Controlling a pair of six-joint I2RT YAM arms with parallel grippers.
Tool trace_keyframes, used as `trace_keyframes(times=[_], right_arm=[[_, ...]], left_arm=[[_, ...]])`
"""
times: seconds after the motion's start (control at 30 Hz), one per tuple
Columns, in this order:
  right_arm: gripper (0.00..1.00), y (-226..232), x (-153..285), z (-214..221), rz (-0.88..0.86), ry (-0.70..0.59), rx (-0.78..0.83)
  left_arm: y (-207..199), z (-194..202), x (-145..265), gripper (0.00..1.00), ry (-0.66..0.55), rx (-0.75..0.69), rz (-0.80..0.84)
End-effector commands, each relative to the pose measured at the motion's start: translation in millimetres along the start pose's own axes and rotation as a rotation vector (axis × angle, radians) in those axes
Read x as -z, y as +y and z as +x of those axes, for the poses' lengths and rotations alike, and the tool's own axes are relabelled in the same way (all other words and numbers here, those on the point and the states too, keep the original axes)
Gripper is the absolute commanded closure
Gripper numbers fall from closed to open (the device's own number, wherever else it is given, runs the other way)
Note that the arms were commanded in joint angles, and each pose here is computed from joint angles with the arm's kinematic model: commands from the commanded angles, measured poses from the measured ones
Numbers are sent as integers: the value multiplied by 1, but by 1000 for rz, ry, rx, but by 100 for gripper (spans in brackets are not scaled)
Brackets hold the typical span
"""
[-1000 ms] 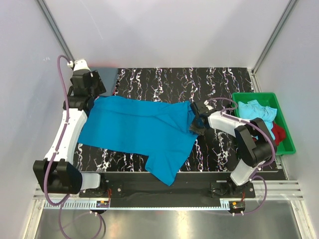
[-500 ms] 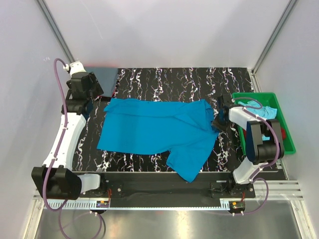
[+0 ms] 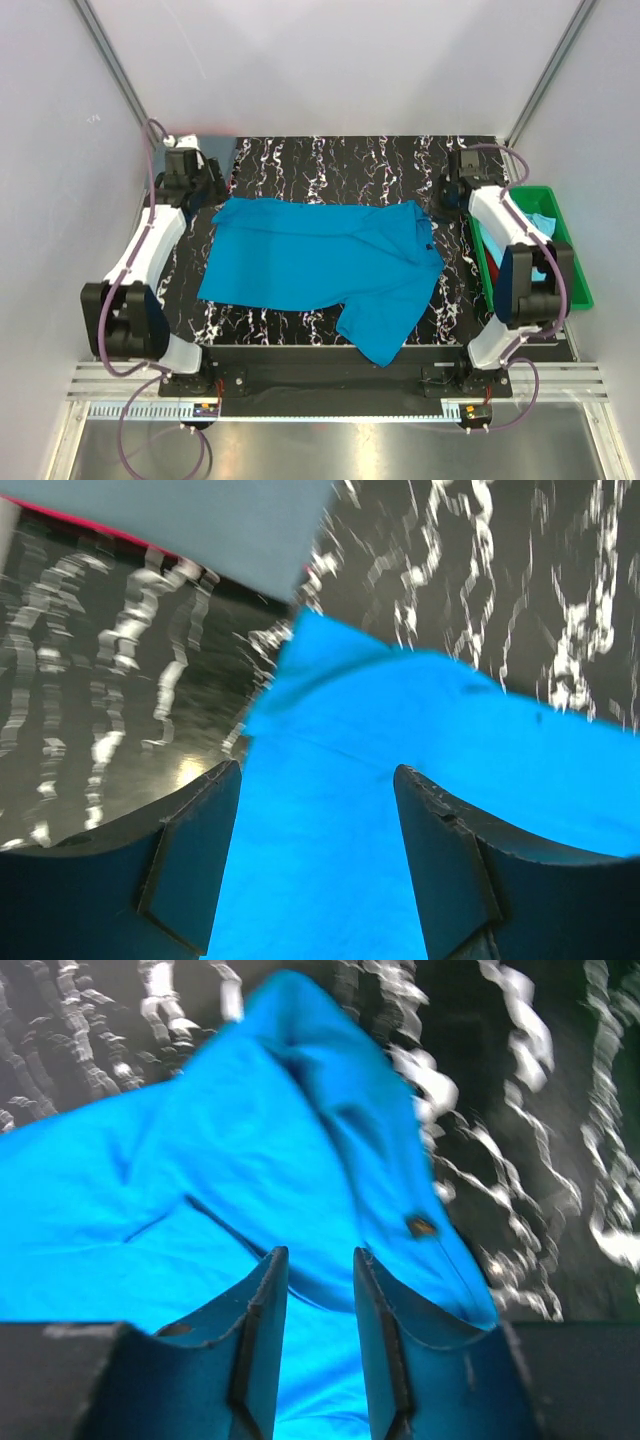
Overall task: Fold and stack the t-shirts
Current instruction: Fold the tshirt
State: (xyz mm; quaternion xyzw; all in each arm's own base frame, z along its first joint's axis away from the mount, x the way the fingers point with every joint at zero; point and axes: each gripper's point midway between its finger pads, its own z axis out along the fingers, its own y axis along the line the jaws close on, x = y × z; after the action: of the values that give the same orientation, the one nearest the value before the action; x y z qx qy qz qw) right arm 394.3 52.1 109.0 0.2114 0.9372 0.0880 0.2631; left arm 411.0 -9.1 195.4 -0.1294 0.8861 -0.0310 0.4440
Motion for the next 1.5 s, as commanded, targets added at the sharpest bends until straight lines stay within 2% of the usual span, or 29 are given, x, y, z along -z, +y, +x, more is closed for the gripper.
trace_keyframes(times=[0.0, 0.1, 0.23, 0.33, 0.43, 0.57, 0.9, 0.97, 1.03, 1.1, 1.17, 1.2, 1.23, 1.27, 1.3, 1.47], right_arm=[[60, 29, -15, -8, -154, 43, 158], [55, 38, -36, -12, -190, 90, 219], [53, 40, -56, -26, -169, 82, 256], [54, 36, -63, -47, -109, 26, 278], [55, 46, -71, -57, -137, 23, 272], [58, 50, -83, -56, -153, 47, 256], [60, 47, -99, -53, -134, 65, 228], [67, 42, -102, -52, -111, 67, 217], [88, 34, -105, -56, -89, 60, 200], [100, 27, -106, -64, -63, 31, 170], [100, 15, -104, -69, -68, 9, 114], [100, 22, -104, -76, -110, -27, 104], [100, 28, -101, -67, -166, -8, 86], [100, 14, -99, -76, -185, -23, 46], [100, 21, -98, -86, -242, -67, 44], [97, 25, -100, -74, -362, -42, -14]], left_arm=[[-22, -7, -18, 32, 14, -47, 125], [-12, -5, -39, 32, 64, -54, 94], [4, -7, -59, 32, 105, -32, 83], [1, -6, -72, 33, 158, -65, 99], [4, 7, -87, 33, 197, -55, 84], [-2, 17, -107, 34, 237, -45, 111], [14, 53, -141, 34, 307, -57, 35], [17, 61, -145, 34, 324, -58, 25], [22, 70, -148, 34, 341, -58, 1], [25, 81, -151, 34, 365, -63, -15], [26, 90, -154, 34, 381, -77, -36], [26, 93, -155, 34, 389, -88, -35], [31, 97, -156, 34, 398, -110, -65], [31, 100, -155, 34, 401, -126, -77], [35, 102, -154, 34, 403, -132, -93], [39, 112, -157, 34, 431, -144, -106]])
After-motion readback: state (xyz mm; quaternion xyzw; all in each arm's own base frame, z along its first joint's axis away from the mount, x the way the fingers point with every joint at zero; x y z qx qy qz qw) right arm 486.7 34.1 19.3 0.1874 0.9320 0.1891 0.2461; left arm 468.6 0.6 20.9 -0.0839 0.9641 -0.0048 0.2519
